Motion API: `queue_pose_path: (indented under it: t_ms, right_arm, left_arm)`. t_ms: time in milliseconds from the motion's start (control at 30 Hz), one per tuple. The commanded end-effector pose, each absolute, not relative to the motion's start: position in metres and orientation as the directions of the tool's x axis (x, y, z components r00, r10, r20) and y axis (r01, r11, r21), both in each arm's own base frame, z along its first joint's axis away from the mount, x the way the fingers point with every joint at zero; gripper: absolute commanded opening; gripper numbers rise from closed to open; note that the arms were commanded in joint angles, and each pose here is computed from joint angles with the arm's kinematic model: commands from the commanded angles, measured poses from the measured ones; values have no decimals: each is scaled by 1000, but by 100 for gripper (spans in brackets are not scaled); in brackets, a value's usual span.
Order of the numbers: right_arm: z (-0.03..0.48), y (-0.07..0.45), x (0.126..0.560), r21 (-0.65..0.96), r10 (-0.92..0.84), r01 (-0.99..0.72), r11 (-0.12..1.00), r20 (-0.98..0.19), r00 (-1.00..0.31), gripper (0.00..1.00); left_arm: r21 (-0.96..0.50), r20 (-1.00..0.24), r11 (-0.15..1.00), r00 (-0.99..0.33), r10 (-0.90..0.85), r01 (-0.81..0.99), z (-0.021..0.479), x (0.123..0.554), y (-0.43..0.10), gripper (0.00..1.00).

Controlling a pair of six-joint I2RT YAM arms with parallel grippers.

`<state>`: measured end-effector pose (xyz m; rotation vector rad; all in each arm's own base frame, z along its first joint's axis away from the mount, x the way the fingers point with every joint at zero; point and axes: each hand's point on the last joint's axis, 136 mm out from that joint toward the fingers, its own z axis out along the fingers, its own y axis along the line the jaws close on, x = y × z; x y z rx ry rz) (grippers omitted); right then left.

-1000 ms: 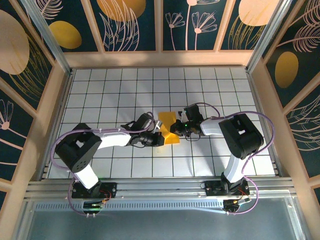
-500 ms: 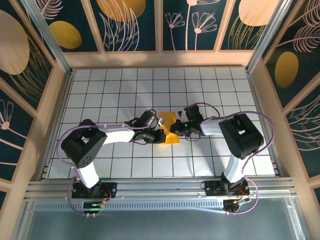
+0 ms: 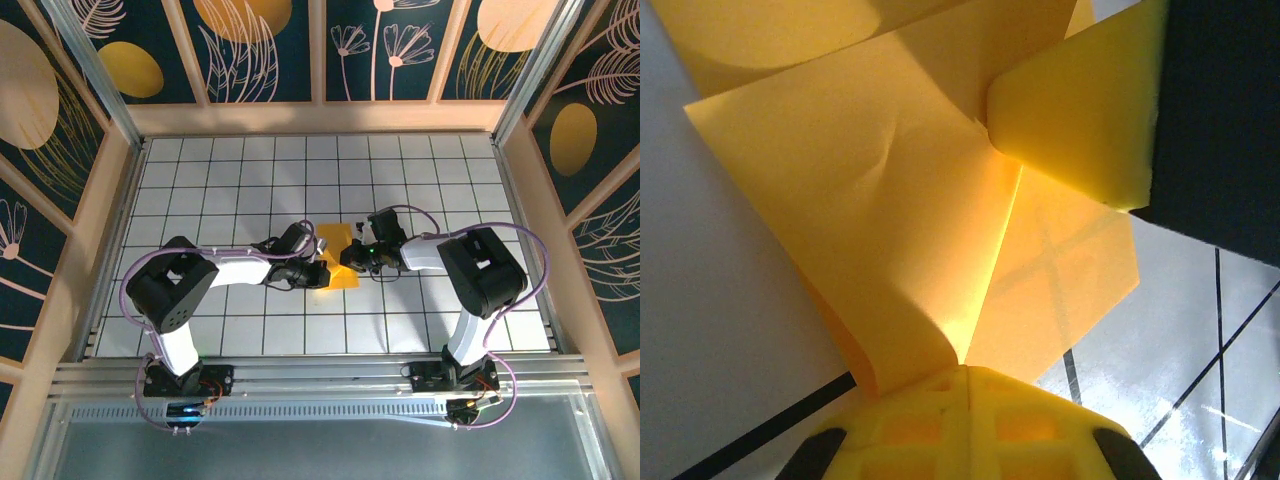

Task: Fold a paper plane with a square sheet of paper (fold left side to right side)
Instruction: Fold the triangle a second time at the center of the table.

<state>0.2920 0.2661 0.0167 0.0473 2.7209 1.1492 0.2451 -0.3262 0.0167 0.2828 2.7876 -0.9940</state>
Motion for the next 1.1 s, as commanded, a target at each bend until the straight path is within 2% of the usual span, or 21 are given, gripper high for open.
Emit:
queue_pose_path:
  t_ms: [0,233,400,733,1067]
  right_arm:
    - [-4,262,280,665,80,-11,747,-106,-991,0]
    - [31,273,298,699,83,-78,711,-194,-977,0]
    - [41,271,292,700,83,-101,707,-224,-971,0]
    - [31,288,270,716,53,-119,687,-213,-976,0]
    - [7,282,271,654,37,-109,749,-204,-978,0]
  left_arm:
    - [-590,-192,777,-973,128,219,2,240,-319,4]
    - [-569,-177,798,-977,119,200,-6,237,-311,2]
    - [-550,-173,811,-977,122,199,-12,235,-306,0]
    - [-526,-174,826,-976,130,204,-16,235,-302,0]
    - [-509,-167,839,-978,125,194,-17,235,-299,0]
